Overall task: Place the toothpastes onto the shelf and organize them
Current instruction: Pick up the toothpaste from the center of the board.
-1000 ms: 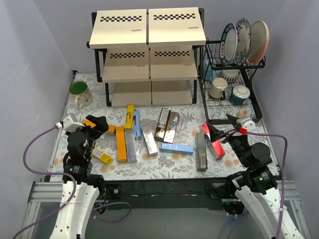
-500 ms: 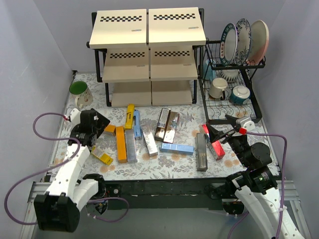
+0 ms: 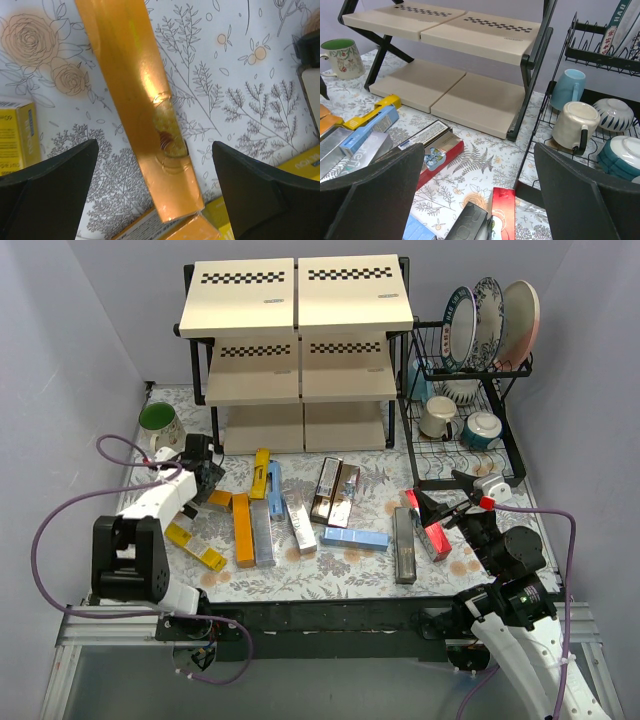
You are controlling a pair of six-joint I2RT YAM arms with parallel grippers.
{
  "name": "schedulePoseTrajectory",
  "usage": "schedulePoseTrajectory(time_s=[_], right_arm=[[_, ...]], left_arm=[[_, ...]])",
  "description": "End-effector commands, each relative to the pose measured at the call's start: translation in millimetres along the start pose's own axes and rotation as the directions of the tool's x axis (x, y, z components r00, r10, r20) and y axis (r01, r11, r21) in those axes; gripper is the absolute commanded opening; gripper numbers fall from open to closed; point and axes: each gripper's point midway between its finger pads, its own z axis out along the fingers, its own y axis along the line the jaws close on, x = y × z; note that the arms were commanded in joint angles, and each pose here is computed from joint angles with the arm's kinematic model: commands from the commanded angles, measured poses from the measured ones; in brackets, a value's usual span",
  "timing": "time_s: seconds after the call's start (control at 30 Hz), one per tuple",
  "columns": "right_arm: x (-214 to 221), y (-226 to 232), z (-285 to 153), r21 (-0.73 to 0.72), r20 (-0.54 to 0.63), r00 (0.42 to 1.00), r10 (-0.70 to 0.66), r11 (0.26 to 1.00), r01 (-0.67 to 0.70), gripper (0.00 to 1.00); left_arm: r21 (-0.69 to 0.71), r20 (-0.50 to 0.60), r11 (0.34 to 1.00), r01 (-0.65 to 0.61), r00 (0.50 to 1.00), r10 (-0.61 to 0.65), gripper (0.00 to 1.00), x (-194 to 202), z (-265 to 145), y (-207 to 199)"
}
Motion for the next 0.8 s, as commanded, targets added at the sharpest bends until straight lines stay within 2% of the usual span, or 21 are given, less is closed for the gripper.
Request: schedulePoseTrajectory(time_s=[0.0,0.27,0.33,0.47,0.5,0.57,0.6,0.7,0.77], right_arm=[[-17,1,-1,-0.005,0.055,0.998,0.004,1.0,-0.004,0.99],[-18,2,-2,-0.008,0.057,0.998,0.004,1.0,-0.003,0.99],[-17,4,-1,-0.019,0.054,0.999,0.003,1.0,-0.002,0.99],[-16,14,0,-0.077,0.046,0.999,0.002,0.997,0.002,0.99],[-16,16,1,-0.09,0.04,0.999,0.002,0.996,0.001,0.99],[-15,24,2,-0.135,0.033,0.999,0.003,0.991,0.001,0.99],[-15,26,3,-0.149,0.027,1.0,0.005,0.989,-0.001,0.99],[-16,38,6,-0.218,0.011,1.0,0.011,0.976,-0.008,0.98],[-9,45,5,-0.255,-0.032,0.999,0.021,0.967,-0.029,0.99]], left_arm=[[-0.051,0.059,0.998,0.045,0.997,-0.042,0.98,-17,14,-11],[-0.129,0.01,0.991,0.047,0.999,-0.046,0.98,-11,46,-8],[-0.146,-0.011,0.988,0.043,0.999,-0.045,0.95,-7,51,-4],[-0.149,-0.022,0.988,0.047,0.998,-0.05,0.76,-2,50,3],[-0.146,-0.019,0.988,0.049,0.998,-0.052,0.66,-3,49,4],[-0.133,-0.013,0.989,0.058,0.998,-0.06,0.58,-3,44,7],[-0.128,-0.012,0.99,0.058,0.998,-0.06,0.51,-3,42,8],[-0.079,0.0,0.995,0.065,0.998,-0.065,0.39,-10,30,4],[-0.034,0.017,0.998,0.062,0.998,-0.061,0.38,-18,17,1]])
